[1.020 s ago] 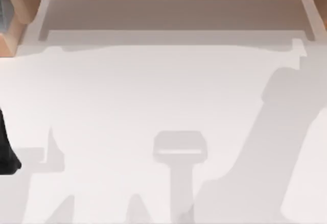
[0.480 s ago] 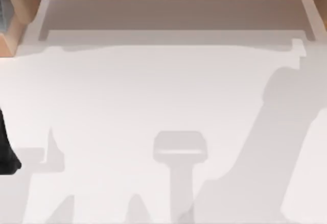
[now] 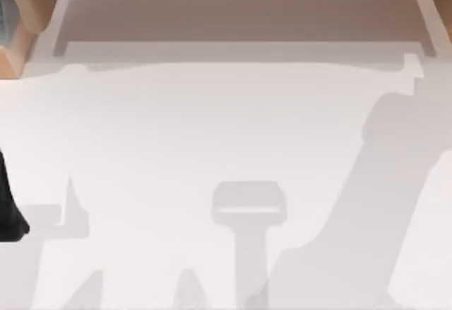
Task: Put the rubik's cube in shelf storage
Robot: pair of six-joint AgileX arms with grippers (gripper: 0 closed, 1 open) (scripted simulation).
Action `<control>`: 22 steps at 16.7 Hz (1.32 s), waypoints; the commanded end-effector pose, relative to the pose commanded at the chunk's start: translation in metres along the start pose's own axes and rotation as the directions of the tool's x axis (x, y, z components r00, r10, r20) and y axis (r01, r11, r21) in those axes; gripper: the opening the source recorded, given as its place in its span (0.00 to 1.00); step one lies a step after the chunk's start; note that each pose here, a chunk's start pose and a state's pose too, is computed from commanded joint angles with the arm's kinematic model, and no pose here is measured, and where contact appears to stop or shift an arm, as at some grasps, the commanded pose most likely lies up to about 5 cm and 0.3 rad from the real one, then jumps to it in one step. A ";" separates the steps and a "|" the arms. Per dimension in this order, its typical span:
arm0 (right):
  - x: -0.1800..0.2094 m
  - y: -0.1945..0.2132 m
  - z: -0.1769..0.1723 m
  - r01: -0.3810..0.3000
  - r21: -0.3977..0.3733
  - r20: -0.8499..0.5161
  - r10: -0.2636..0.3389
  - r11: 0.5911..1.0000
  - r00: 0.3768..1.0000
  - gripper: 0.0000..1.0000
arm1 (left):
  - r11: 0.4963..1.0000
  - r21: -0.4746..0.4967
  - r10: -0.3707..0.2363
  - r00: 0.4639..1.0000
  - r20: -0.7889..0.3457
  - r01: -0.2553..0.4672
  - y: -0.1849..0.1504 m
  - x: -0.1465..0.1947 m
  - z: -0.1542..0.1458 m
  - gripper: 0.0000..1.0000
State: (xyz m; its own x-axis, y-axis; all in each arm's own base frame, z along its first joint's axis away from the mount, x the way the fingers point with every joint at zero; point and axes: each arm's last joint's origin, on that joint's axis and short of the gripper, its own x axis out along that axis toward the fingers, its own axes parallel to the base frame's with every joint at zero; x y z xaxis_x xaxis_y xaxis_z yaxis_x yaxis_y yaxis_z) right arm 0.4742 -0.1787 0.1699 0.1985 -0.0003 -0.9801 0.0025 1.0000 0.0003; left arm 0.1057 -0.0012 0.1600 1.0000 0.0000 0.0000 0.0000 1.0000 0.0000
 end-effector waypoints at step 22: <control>-0.030 -0.002 0.005 0.001 0.005 0.001 -0.001 1.000 1.000 0.00 | 1.000 0.000 0.000 1.000 0.000 0.000 0.000 0.000 0.000 1.00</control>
State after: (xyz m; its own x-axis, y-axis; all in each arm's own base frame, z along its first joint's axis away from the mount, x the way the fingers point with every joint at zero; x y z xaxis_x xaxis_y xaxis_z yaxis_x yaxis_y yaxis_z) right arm 0.4735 -0.1804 0.2005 0.1996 -0.0013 -0.9799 0.0075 1.0000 0.0002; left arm 0.1057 -0.0012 0.1600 1.0000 0.0000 0.0000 0.0000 1.0000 0.0000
